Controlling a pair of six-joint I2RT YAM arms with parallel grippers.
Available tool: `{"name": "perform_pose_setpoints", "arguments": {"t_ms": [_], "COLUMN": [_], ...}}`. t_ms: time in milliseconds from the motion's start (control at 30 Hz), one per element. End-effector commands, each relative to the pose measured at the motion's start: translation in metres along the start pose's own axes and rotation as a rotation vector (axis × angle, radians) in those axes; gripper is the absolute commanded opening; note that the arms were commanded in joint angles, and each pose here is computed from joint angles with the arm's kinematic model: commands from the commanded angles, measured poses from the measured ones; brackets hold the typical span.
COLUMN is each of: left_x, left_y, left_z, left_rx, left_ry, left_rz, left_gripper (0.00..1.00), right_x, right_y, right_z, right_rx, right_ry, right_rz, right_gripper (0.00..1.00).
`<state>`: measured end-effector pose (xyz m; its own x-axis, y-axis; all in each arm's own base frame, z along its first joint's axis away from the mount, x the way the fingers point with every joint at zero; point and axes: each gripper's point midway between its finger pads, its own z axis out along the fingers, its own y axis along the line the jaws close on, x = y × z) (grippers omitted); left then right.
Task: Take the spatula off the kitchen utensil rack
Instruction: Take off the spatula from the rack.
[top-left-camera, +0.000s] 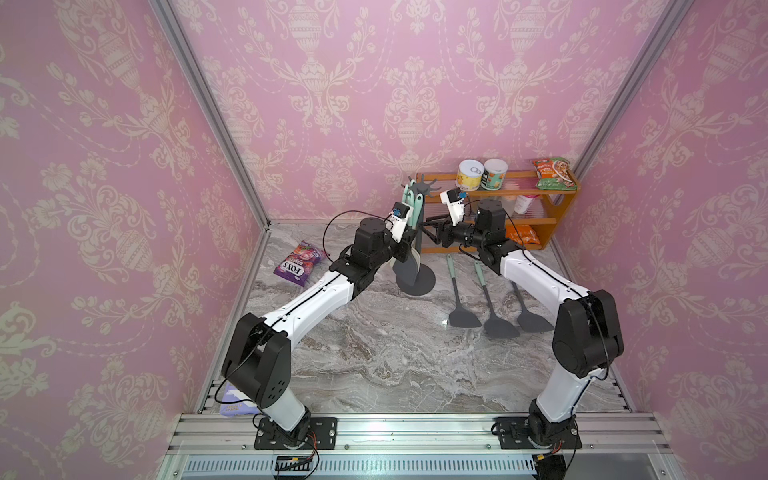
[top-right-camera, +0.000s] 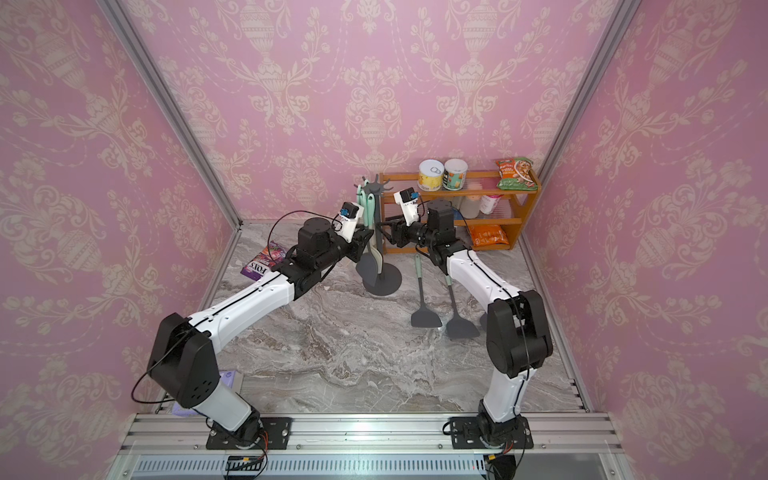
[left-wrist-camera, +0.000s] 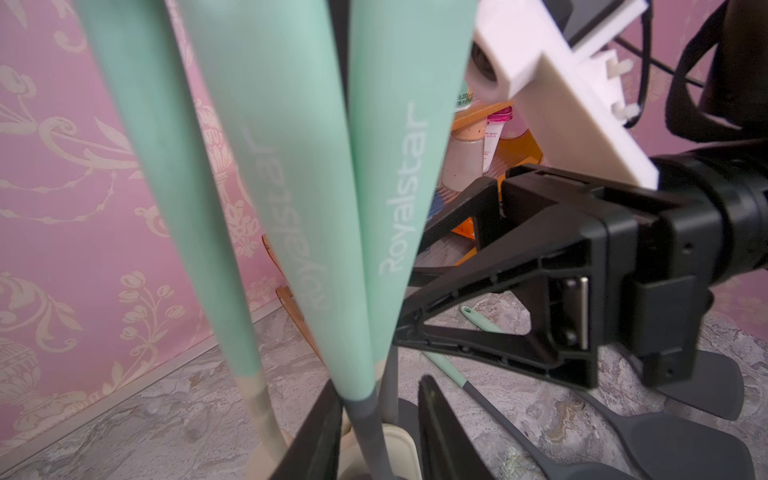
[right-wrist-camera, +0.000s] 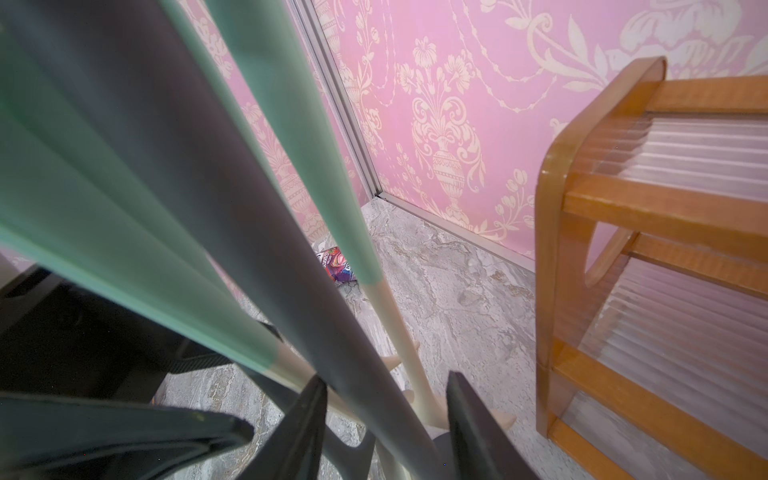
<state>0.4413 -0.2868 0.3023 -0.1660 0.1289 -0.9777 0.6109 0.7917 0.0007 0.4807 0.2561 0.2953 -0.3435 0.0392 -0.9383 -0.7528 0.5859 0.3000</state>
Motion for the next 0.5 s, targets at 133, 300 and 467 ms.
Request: {"name": "perform_pose_setpoints", "arguments": {"t_ms": [133,300,467], "left_x": [-0.007,-0.007,-0.006], "left_y": [0.005,0.005,0.006], "left_z": [0.005,0.006,0.006], "left_rx": [-0.008,-0.007,-0.009], "left_ry": [-0.004,0.0,0.003], "left_rz": [0.008,0.008,0.007], "left_gripper": [0.33,0.33,0.33], "right_x": [0.005,0.006,0.007], "right_y": [0.003,0.004,0.005], "right_z": [0.017,0.023,0.022], "right_rx": [-0.044,-0.059,-0.067], "right_ry": [0.019,0.012,-0.005], "right_rz": [-0.024,-0.021,-0.027], "right_gripper": [0.49,0.4,0.21]}}
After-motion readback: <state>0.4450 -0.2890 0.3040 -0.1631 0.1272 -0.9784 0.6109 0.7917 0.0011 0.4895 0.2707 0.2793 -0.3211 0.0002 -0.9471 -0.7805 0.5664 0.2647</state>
